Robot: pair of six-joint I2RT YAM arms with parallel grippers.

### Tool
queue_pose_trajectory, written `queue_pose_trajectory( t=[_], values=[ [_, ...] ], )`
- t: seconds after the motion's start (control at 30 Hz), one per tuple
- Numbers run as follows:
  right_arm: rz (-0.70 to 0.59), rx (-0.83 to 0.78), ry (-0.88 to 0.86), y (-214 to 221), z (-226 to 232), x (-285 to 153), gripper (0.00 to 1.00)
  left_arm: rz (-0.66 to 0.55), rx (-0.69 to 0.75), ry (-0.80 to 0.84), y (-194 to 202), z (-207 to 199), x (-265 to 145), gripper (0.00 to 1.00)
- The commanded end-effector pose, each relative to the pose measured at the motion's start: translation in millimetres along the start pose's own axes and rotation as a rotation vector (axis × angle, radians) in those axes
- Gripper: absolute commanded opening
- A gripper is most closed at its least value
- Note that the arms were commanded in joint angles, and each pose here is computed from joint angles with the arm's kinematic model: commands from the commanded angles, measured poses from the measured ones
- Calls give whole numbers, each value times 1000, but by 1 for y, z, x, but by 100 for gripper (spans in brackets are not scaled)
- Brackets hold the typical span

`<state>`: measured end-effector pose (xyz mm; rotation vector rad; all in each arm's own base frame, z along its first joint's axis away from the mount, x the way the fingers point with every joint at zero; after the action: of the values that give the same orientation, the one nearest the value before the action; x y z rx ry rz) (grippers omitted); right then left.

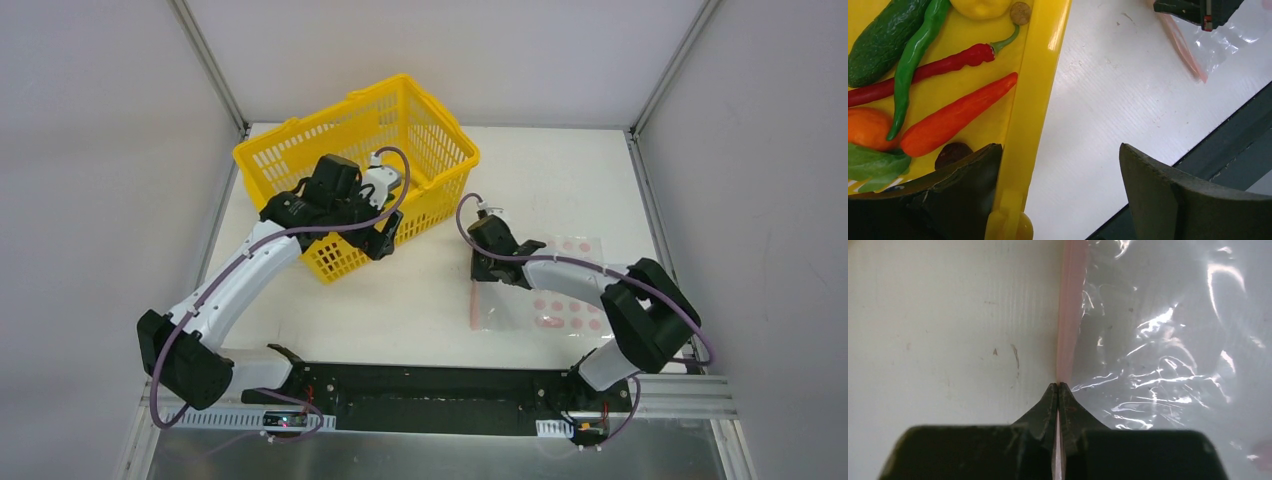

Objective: Place the food in the zip-top bag and seal the zipper

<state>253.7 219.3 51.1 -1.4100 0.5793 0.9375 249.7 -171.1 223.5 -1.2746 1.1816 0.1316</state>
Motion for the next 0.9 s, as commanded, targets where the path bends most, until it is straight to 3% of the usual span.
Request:
queue_pose_trajectory(
  t=[0.0,0.23,0.4,0.53,0.67,0.8,0.87],
  values=[
    [-27,-63,-76,-2,2,-31,0,-116,-31,55,-17,-19,-13,87],
    [-136,-38,-283,-12,19,-73,0,-386,-46,108,-52,-43,-67,89],
    [-140,-7,-306,-6,18,-78,0,-481,-75,85,-51,-42,-87,92],
    [-90,53,-394,-1,30,-86,0,-489,-91,169,-51,-58,-100,92],
    [-119,184,-463,-8,40,-96,0,-446,-39,274,-42,-95,-98,91],
    [-187,340,-470,-12,35,-101,0,-400,-32,273,-24,-128,-71,89],
    [-215,390,-463,-12,30,-104,0,-365,-61,193,-10,-131,-52,87]
  ],
)
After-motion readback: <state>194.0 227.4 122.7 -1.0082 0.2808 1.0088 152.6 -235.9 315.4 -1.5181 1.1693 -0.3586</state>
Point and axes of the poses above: each gripper's point midway between its finger pads, its own x axis out along the fingers, its own z axis along the line the jaws close on, y = z × x, the point moved 3 cm from there along -x, back along the fingers, and after that the axes turned 7 degrees about -x, right-handed, at the moved point
